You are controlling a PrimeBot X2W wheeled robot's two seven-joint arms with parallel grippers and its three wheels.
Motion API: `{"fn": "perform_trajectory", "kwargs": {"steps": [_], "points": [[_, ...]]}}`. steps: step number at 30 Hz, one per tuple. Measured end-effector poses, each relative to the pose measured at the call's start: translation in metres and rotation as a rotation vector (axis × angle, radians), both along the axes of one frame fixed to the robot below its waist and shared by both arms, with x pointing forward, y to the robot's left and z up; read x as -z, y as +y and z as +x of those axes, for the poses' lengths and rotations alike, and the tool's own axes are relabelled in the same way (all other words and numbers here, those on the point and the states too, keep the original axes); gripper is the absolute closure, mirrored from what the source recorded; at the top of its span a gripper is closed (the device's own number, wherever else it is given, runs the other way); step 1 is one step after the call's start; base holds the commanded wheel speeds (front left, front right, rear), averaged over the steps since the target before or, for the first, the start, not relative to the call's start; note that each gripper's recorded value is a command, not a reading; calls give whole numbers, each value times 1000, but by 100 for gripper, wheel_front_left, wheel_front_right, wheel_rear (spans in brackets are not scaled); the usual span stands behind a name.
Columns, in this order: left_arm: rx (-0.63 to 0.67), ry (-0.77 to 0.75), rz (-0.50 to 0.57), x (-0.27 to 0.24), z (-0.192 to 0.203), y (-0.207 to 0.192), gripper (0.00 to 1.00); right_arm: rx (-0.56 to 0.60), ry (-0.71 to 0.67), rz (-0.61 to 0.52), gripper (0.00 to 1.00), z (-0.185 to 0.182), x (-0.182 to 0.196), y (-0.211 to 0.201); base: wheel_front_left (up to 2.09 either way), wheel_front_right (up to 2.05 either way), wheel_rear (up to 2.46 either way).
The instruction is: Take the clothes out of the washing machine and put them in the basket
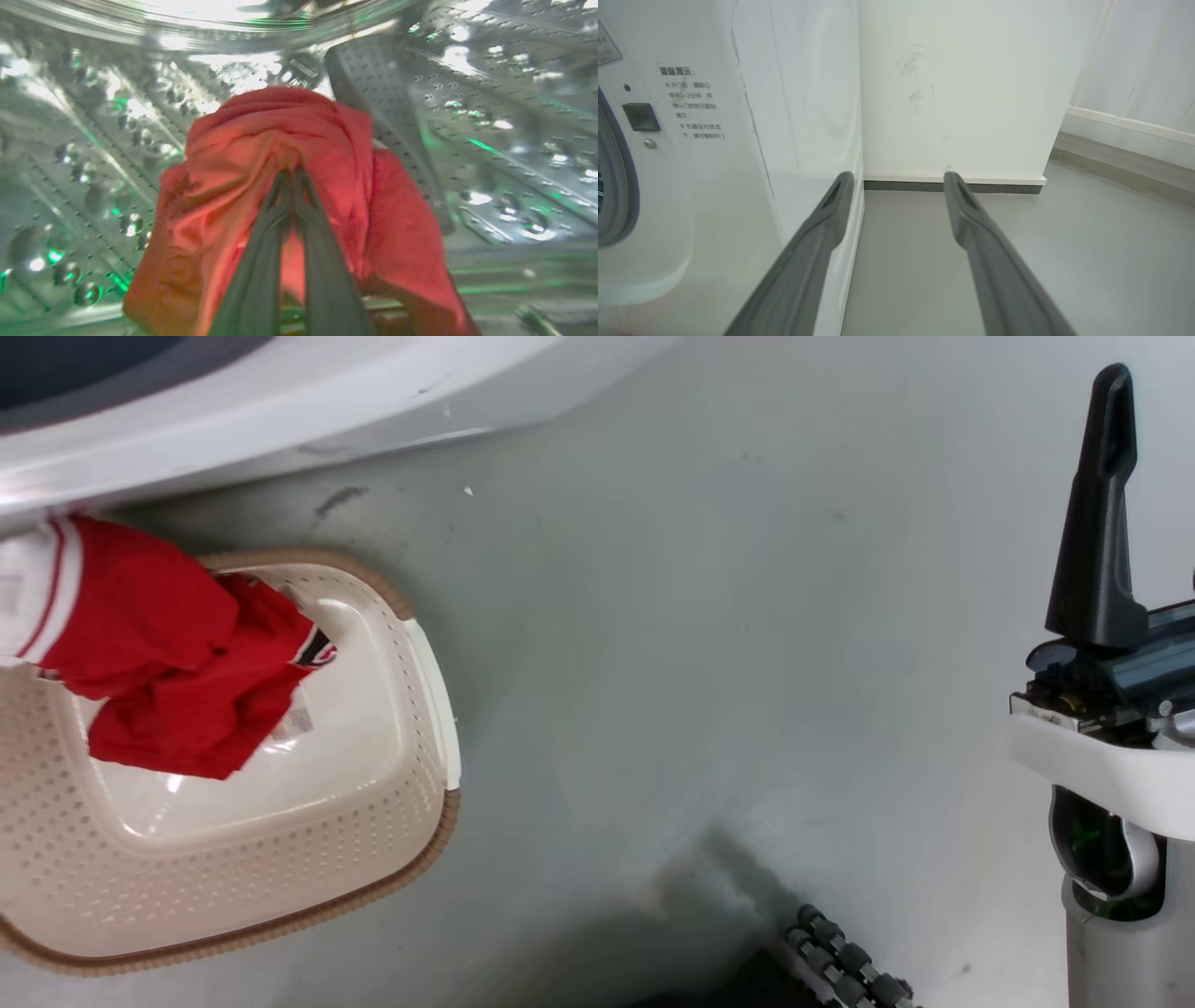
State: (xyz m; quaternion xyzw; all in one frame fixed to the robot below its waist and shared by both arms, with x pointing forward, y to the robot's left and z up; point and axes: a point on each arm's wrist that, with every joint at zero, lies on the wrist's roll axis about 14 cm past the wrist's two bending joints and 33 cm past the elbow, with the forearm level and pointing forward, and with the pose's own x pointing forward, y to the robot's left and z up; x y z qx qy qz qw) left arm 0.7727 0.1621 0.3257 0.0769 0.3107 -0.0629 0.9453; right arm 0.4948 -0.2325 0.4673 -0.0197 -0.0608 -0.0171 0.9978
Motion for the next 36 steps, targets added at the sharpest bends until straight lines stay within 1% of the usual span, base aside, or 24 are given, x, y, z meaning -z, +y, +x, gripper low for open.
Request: {"fn": "perform_trajectory", "kwargs": {"steps": [5, 12, 17, 28, 34, 36], "points": [[26, -74, -18, -24, -17, -3, 100, -14, -29, 2, 0, -6, -16, 7, 0, 0, 0], [72, -117, -37, -39, -57, -14, 100, -50, -74, 11, 0, -15, -40, 22, 0, 0, 0], [113, -154, -60, -42, -94, -24, 100, -57, -95, 11, 0, -28, -54, 27, 0, 0, 0], [118, -306, -129, -85, -160, -20, 100, -85, -158, 9, 0, -59, -89, 40, 0, 0, 0], [131, -353, -137, -102, -195, -16, 100, -110, -191, 10, 0, -73, -104, 50, 0, 0, 0], [127, -389, -141, -112, -203, -15, 100, -118, -200, 12, 0, -77, -108, 53, 0, 0, 0]]}}
